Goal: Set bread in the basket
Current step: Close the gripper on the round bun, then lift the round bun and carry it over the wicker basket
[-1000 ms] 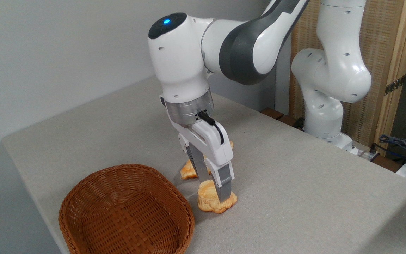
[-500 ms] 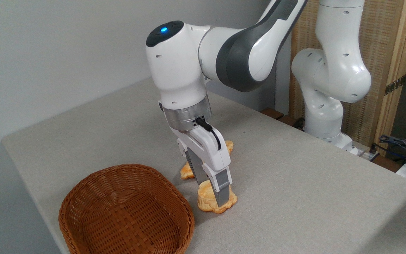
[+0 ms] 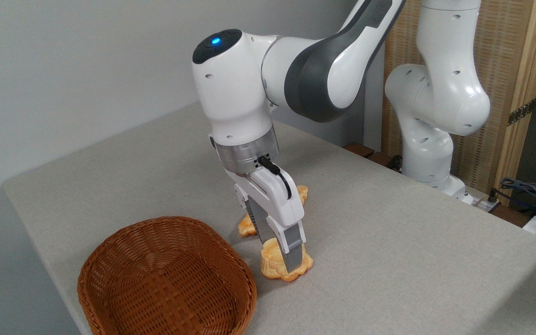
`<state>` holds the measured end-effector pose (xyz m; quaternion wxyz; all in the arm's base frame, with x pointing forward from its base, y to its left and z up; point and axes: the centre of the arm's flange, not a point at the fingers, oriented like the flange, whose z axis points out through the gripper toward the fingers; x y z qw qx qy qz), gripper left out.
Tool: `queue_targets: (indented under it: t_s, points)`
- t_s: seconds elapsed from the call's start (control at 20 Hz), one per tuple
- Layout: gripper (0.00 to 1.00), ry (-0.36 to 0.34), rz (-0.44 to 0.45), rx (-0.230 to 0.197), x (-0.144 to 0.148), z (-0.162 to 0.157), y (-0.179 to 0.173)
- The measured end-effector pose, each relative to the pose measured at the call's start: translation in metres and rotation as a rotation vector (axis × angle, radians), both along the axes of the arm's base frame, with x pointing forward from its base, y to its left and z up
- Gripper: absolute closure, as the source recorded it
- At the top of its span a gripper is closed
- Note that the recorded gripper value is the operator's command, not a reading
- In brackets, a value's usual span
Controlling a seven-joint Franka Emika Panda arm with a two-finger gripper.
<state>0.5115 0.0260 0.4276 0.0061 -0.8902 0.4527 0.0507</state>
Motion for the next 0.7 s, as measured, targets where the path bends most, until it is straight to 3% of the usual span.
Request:
queue_targets:
  t_s: [0.45, 0.7]
  points:
    - [0.43, -0.006, 0.0, -0.001, 0.0, 0.003, 0.0]
    - [0.4, -0.023, -0.007, -0.012, -0.007, 0.035, 0.003]
